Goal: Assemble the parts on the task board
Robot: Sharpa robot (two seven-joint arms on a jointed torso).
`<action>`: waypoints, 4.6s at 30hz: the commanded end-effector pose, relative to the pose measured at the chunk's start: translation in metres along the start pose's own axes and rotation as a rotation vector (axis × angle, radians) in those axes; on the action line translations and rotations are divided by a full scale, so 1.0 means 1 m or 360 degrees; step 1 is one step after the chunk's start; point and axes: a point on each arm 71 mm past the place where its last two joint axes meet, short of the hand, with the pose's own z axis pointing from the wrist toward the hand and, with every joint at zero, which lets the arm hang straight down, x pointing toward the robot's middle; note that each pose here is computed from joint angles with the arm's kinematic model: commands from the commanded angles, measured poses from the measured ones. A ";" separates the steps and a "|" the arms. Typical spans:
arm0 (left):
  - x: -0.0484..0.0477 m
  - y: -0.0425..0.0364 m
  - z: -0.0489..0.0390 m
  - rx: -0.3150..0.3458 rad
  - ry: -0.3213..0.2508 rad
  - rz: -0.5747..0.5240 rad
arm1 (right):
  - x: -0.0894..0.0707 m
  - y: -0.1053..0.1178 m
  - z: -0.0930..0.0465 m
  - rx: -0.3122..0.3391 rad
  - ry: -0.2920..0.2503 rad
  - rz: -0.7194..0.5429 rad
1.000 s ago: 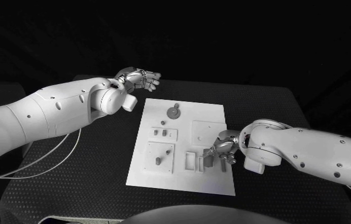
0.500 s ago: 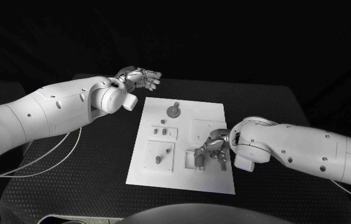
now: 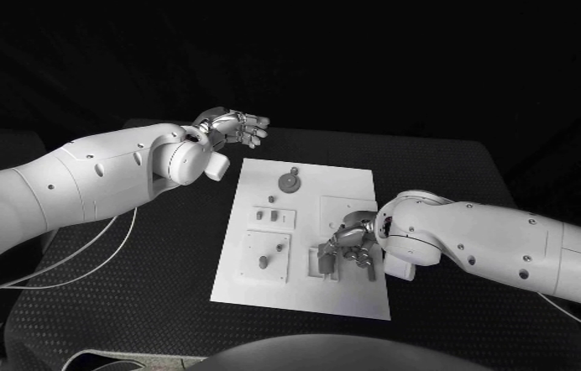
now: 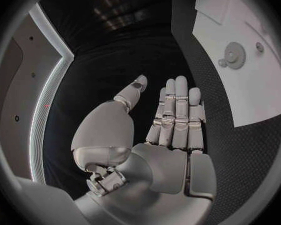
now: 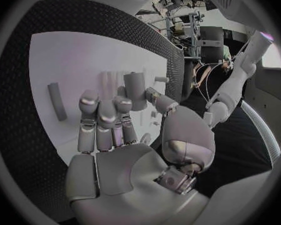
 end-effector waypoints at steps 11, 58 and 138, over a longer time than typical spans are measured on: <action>0.0032 -0.0017 0.0003 0.0011 0.0036 0.0000 | 0.006 -0.003 0.006 0.0020 0.0057 -0.0055; 0.0039 -0.0013 0.0003 0.0002 0.0049 0.0003 | 0.009 0.003 0.011 -0.0010 0.0023 -0.0073; -0.0006 -0.0003 -0.0027 0.0001 0.0043 0.0021 | -0.023 -0.081 -0.029 0.0316 -0.0234 -0.0294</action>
